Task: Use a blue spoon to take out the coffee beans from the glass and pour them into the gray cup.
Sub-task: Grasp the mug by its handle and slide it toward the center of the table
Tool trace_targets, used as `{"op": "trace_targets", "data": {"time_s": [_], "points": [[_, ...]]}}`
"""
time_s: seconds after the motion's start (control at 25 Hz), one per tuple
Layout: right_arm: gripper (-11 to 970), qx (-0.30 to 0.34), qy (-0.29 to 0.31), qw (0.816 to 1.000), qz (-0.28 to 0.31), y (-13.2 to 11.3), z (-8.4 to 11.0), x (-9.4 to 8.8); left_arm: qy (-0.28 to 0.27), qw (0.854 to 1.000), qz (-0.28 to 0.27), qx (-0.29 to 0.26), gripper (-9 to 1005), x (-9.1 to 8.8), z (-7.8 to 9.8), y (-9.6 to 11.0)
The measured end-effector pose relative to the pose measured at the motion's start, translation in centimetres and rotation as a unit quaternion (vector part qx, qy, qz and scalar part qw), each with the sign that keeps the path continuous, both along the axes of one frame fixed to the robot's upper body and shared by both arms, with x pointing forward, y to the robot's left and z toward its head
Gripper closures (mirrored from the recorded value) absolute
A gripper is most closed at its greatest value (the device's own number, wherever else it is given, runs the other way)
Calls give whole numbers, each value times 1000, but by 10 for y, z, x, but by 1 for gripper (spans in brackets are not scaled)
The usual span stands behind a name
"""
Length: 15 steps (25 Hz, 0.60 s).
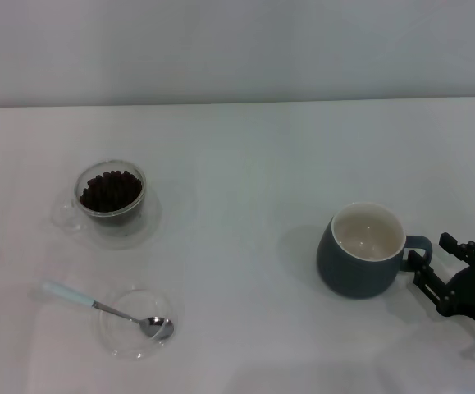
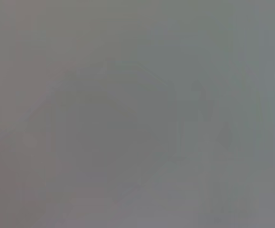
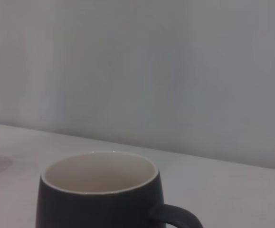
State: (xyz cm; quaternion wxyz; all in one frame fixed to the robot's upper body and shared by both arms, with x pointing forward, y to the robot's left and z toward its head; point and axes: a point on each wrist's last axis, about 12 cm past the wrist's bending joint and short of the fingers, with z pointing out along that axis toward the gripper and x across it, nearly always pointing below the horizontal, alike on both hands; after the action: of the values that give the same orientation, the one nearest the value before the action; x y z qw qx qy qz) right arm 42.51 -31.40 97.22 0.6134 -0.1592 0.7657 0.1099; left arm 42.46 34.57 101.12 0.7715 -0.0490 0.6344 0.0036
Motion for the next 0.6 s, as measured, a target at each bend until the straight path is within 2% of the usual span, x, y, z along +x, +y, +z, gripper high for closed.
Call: {"op": "trace_targets", "data": {"time_s": [0.04, 0.16, 0.6], "points": [[212, 0, 0, 1000, 0, 0, 0, 0, 0, 1000, 0, 0, 103, 0, 0, 0], [371, 0, 0, 1000, 1, 0, 0, 1, 1, 1000, 0, -1, 103, 0, 0, 0], [482, -1, -1, 1000, -1, 0, 1, 3, -1, 1000, -3, -1, 104, 3, 1, -2]]}}
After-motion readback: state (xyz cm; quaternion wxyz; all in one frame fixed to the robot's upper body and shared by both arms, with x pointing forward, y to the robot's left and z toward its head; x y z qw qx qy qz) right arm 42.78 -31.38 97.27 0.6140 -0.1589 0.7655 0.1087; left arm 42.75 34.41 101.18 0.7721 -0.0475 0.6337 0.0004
